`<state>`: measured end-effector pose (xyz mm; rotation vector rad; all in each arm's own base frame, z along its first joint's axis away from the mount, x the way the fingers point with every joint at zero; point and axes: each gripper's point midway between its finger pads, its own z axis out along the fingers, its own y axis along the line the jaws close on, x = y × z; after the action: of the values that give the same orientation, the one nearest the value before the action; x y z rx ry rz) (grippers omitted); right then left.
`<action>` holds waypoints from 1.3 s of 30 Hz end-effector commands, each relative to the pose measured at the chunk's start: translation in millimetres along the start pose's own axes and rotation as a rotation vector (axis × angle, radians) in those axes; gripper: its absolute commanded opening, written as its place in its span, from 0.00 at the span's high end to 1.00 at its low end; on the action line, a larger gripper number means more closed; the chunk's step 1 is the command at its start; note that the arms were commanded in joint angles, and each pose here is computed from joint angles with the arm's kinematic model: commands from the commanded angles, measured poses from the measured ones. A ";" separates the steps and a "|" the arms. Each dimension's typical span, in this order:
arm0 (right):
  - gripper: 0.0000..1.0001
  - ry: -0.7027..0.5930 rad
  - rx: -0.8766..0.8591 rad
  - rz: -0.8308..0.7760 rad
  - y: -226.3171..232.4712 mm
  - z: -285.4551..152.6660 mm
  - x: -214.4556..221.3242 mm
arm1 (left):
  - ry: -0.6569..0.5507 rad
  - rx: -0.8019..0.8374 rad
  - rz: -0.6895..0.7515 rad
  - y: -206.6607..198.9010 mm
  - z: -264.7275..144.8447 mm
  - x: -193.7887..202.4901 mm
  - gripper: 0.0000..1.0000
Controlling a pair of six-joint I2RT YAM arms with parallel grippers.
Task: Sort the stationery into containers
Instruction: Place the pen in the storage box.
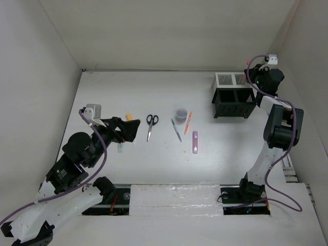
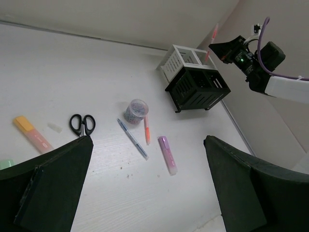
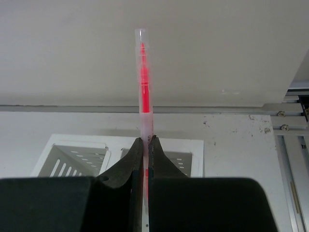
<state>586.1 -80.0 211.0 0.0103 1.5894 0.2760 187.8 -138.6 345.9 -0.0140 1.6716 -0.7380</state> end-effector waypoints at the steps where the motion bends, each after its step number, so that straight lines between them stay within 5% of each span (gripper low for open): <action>1: 1.00 -0.048 -0.026 -0.008 4.3 0.8 -12.3 | -0.026 0.035 0.015 -6.2 0.2 -5.5 0.00; 18: 0.99 0.003 -0.039 0.046 9.9 -12.8 21.4 | -0.034 0.039 0.012 -7.4 0.4 -7.4 0.00; 39: 0.68 0.001 -0.020 0.065 11.0 -20.9 23.6 | -0.057 0.051 0.004 -8.1 -6.3 -13.2 0.00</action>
<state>565.8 -69.3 166.8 0.0705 1.6408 0.3520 183.7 -135.5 352.3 -0.0034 1.6421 -0.7484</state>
